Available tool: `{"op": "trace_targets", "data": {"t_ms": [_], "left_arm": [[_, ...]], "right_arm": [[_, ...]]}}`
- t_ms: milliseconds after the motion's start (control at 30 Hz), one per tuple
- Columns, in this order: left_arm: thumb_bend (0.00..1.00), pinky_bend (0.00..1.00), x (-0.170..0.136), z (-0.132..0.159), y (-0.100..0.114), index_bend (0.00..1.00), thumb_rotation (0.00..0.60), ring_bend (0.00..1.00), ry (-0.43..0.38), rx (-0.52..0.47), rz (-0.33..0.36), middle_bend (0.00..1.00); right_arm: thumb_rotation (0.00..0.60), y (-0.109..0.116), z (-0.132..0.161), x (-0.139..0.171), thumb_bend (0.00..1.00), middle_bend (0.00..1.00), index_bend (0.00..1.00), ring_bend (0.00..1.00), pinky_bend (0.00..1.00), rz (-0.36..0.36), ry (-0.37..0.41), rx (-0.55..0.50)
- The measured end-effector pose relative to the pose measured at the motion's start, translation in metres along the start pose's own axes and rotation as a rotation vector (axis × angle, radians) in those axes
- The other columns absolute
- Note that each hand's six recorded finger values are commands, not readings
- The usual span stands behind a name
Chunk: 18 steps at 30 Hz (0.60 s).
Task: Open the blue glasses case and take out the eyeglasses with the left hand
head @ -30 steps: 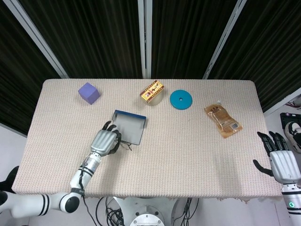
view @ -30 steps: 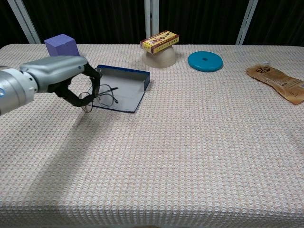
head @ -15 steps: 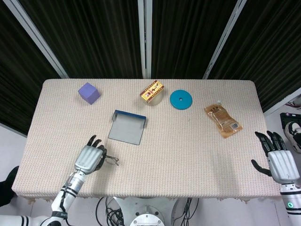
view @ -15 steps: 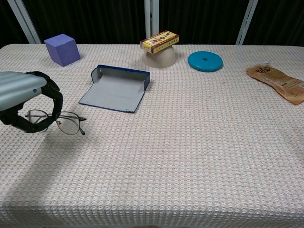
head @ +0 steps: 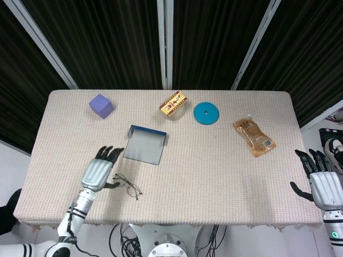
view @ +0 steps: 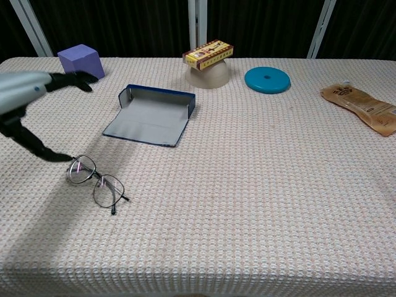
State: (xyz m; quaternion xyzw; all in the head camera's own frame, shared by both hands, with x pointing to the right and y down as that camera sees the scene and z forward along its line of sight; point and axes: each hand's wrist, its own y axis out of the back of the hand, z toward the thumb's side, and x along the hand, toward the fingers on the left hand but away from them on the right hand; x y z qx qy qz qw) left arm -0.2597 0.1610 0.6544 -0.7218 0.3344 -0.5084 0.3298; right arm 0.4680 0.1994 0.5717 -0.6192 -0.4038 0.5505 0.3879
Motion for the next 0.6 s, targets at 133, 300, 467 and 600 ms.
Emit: {"op": "trace_targets", "data": {"t_ms": [133,300,467,600], "left_arm": [[0.09,0.00,-0.007,-0.051,0.036,0.16,0.600,0.00,0.117,-0.014,0.164,0.16],[0.09,0.00,-0.048,-0.133,0.067,0.17,0.600,0.00,0.301,0.107,0.254,0.16],[0.09,0.00,-0.091,-0.162,0.068,0.18,0.600,0.00,0.364,0.080,0.266,0.16],[0.09,0.00,-0.129,-0.161,0.064,0.18,0.600,0.00,0.348,0.083,0.267,0.16]], "right_arm": [[0.600,0.002,-0.004,-0.002,0.19,0.15,0.00,0.00,0.00,0.013,-0.006,-0.015],[0.600,0.005,-0.010,-0.005,0.20,0.15,0.00,0.00,0.00,0.021,-0.015,-0.055],[0.600,0.009,-0.008,-0.003,0.20,0.15,0.00,0.00,0.00,0.005,0.005,-0.081],[0.600,0.007,-0.004,0.006,0.20,0.15,0.00,0.00,0.00,0.003,0.020,-0.092]]}}
